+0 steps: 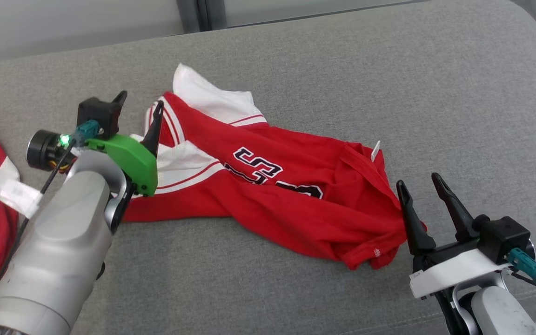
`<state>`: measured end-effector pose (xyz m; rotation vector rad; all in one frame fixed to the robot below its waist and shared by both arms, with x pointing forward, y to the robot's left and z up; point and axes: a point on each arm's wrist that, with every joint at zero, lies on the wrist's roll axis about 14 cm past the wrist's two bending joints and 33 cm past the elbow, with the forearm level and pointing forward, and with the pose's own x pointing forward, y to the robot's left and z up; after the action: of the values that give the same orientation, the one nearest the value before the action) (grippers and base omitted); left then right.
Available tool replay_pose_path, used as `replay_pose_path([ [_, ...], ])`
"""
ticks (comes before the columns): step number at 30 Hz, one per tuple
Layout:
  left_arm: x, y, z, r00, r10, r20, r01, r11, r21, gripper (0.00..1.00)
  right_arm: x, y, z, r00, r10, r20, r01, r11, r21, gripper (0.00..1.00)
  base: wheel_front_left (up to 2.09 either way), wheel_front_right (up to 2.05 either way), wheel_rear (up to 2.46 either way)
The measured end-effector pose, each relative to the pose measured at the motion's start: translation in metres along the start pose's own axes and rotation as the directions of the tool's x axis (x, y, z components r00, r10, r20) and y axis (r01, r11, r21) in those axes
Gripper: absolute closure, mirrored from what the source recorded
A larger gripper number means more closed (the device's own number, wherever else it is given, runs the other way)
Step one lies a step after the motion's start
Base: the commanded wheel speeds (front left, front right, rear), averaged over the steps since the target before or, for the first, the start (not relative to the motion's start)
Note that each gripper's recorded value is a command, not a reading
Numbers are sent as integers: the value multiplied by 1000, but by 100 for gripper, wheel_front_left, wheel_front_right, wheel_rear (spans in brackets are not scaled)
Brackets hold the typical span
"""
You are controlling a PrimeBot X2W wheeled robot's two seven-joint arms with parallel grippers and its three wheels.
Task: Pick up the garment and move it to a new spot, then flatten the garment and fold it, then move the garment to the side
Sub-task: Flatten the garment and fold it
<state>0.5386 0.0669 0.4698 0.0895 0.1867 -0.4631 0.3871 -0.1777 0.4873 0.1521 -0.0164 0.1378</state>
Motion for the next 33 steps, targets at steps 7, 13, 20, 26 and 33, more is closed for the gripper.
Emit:
replay_pose_path([
  [7, -27, 13, -24, 998, 51, -41, -52, 998, -27, 0, 0, 9, -2, 1000, 25, -5, -25, 1000, 9, 0, 0, 0, 0],
  [13, -39, 20, -38, 994, 70, -83, -73, 996, -40, 0, 0, 18, -2, 999, 55, -5, -54, 998, 11, 0, 0, 0, 0],
  [20, -28, 3, -57, 990, 20, -138, -26, 999, -45, 0, -3, 5, -7, 999, 22, -25, -22, 1000, 5, 0, 0, 0, 0],
  [26, -21, -12, -77, 978, -33, -208, 29, 999, -20, 0, -4, -2, -12, 999, -1, -41, 2, 1000, 4, 0, 0, 0, 0],
  [33, -15, -38, -84, 968, -99, -231, 100, 995, -10, 0, -3, -4, -13, 999, -9, -43, 9, 1000, 4, 0, 0, 0, 0],
])
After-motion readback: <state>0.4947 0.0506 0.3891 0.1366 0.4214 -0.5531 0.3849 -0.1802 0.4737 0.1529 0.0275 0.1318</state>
